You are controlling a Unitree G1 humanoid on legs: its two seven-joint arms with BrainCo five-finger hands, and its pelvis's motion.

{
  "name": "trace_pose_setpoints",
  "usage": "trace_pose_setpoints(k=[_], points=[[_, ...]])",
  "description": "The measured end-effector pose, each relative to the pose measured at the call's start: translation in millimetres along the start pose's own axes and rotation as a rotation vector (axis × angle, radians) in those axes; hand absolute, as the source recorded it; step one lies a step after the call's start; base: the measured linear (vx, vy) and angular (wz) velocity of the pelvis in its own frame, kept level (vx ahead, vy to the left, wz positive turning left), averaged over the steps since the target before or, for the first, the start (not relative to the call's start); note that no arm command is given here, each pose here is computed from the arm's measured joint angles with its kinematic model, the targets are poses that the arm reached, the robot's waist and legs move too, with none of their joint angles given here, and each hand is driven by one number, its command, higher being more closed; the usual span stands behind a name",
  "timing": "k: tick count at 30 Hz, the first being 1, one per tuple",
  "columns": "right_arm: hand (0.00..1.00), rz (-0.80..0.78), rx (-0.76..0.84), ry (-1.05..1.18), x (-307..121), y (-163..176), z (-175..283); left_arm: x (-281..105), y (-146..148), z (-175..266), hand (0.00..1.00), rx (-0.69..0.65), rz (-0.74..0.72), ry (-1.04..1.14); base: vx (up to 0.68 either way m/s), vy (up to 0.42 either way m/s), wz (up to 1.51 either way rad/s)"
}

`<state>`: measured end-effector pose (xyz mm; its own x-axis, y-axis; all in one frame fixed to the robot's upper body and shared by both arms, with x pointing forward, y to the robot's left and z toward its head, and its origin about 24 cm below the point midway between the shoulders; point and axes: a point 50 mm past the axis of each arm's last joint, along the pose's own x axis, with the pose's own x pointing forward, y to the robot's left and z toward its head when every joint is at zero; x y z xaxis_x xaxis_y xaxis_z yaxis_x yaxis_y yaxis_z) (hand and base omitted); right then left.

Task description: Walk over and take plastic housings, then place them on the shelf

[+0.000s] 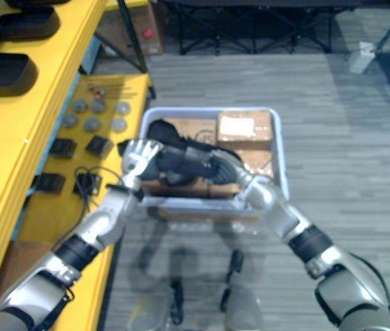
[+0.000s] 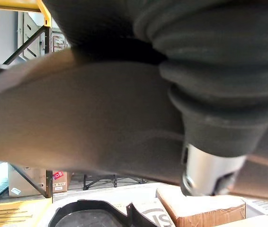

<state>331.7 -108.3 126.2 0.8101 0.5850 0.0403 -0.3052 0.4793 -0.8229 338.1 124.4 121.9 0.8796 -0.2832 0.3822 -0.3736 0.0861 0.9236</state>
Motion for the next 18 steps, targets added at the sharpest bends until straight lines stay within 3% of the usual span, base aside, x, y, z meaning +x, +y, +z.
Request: trace_pose_setpoints(k=[10, 11, 18], points=[[1.00, 0.001, -0.008, 0.030, 0, 0, -3, -3, -7, 0, 1.00, -0.005, -0.002, -0.044, 0.00, 0.000, 0.00], [0.00, 0.001, -0.010, 0.029, 0, 0, -2, -3, -7, -1, 1.00, -0.005, 0.009, -0.047, 0.00, 0.000, 0.00], [0.00, -0.039, -0.003, -0.092, 6, -7, 21, -6, -8, -3, 1.00, -0.015, 0.080, -0.077, 0.00, 0.000, 0.00]])
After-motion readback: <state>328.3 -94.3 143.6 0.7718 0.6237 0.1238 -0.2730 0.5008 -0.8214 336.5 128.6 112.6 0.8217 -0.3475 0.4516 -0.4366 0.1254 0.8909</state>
